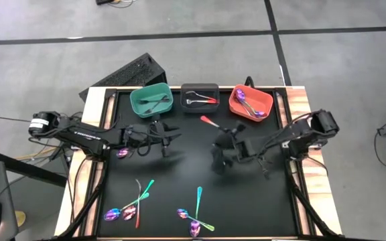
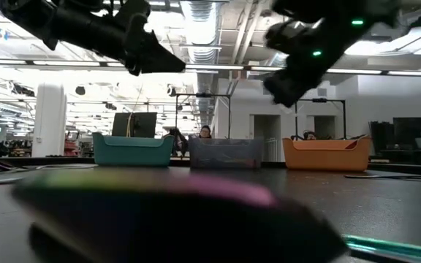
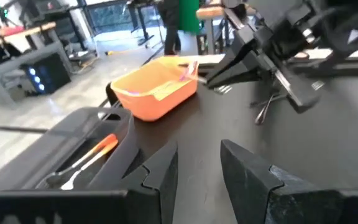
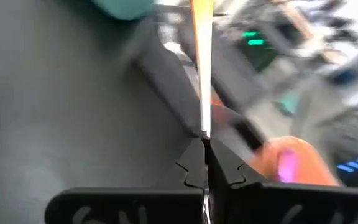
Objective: Sort silverware by color (type)
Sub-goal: Put the orange fork into the black bin
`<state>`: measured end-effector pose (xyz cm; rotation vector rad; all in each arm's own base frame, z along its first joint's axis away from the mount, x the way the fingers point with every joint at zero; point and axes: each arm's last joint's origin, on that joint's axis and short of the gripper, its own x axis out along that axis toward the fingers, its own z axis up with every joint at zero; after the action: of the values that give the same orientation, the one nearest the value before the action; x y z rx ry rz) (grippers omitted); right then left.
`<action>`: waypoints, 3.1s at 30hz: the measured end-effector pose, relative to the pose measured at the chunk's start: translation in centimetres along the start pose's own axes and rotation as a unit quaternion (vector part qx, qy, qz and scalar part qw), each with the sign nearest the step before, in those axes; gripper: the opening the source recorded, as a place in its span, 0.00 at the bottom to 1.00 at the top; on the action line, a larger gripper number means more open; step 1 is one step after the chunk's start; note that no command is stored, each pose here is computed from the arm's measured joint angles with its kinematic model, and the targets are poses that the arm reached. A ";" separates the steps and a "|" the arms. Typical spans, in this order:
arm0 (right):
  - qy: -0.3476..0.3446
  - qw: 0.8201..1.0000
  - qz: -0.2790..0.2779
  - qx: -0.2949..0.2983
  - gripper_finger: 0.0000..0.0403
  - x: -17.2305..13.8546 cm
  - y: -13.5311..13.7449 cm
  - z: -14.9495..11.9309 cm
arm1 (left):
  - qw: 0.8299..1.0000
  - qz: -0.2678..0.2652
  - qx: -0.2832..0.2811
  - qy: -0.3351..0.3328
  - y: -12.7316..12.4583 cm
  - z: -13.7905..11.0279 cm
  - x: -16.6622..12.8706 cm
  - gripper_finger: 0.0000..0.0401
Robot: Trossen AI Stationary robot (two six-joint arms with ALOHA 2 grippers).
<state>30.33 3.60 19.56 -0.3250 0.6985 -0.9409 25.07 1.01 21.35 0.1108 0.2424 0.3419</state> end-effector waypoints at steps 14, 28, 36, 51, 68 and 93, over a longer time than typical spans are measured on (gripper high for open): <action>-0.154 0.969 0.192 0.004 0.03 4.7 -1.9 6.0 | 0.999 -0.020 -0.015 0.047 1.8 -3.5 3.6 0.27; -0.139 0.972 0.178 0.064 0.03 4.5 -1.6 5.9 | 0.991 -0.101 -0.032 -0.079 3.1 -1.3 3.9 0.44; -0.185 0.962 0.191 0.063 0.03 2.6 -0.7 6.6 | 0.988 -0.088 -0.061 -0.114 3.4 -0.6 3.8 0.49; -0.193 0.957 0.209 0.054 0.06 1.4 0.4 6.4 | 0.982 -0.114 -0.033 -0.145 2.4 0.0 3.5 0.09; -0.045 0.975 0.208 0.064 0.29 2.8 0.6 3.3 | 0.991 0.027 0.090 0.100 7.0 3.8 7.0 0.01; 0.118 0.989 0.084 0.002 0.27 2.2 -0.5 -1.3 | 0.948 0.024 0.126 0.291 15.5 5.0 17.8 0.04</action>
<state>29.95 1.56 18.00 -0.1491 0.9261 -0.8262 37.71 21.38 24.67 0.2681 0.8709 0.3865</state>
